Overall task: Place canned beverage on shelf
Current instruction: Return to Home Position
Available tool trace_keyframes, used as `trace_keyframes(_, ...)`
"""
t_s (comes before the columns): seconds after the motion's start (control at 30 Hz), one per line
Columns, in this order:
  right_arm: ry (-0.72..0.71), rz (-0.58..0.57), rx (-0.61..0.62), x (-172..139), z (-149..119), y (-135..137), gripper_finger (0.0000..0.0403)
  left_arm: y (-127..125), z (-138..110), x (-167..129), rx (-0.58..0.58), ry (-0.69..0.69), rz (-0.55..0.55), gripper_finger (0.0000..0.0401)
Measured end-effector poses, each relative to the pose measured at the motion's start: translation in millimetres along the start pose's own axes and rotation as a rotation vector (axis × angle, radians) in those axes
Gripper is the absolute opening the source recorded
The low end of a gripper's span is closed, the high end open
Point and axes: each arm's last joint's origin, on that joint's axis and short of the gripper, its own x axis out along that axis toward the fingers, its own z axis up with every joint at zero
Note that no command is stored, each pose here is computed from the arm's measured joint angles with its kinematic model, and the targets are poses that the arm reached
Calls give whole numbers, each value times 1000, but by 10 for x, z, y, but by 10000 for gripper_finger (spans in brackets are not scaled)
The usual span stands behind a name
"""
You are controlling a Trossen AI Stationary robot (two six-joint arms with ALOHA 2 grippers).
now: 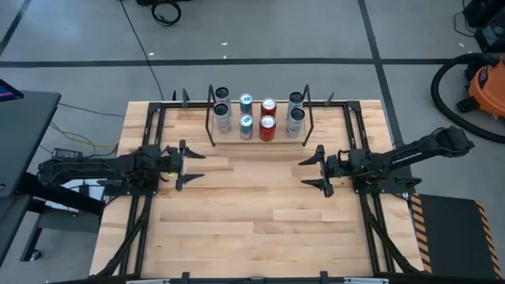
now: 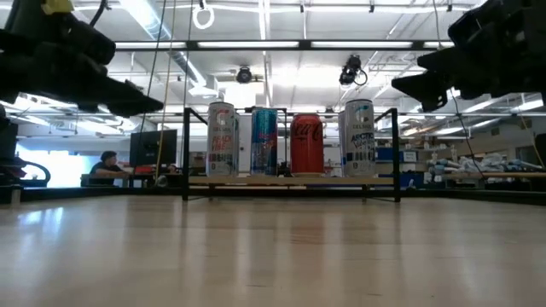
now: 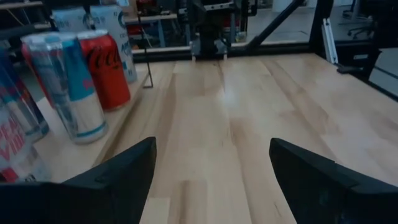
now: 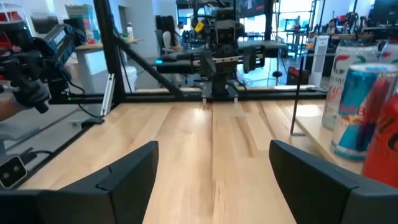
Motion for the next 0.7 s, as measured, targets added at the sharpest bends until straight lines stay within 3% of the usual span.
trace_keyframes(0.7, 118, -5, 12, 16, -171, -5, 315, -14, -146, -2, 14, 79, -9, 315)
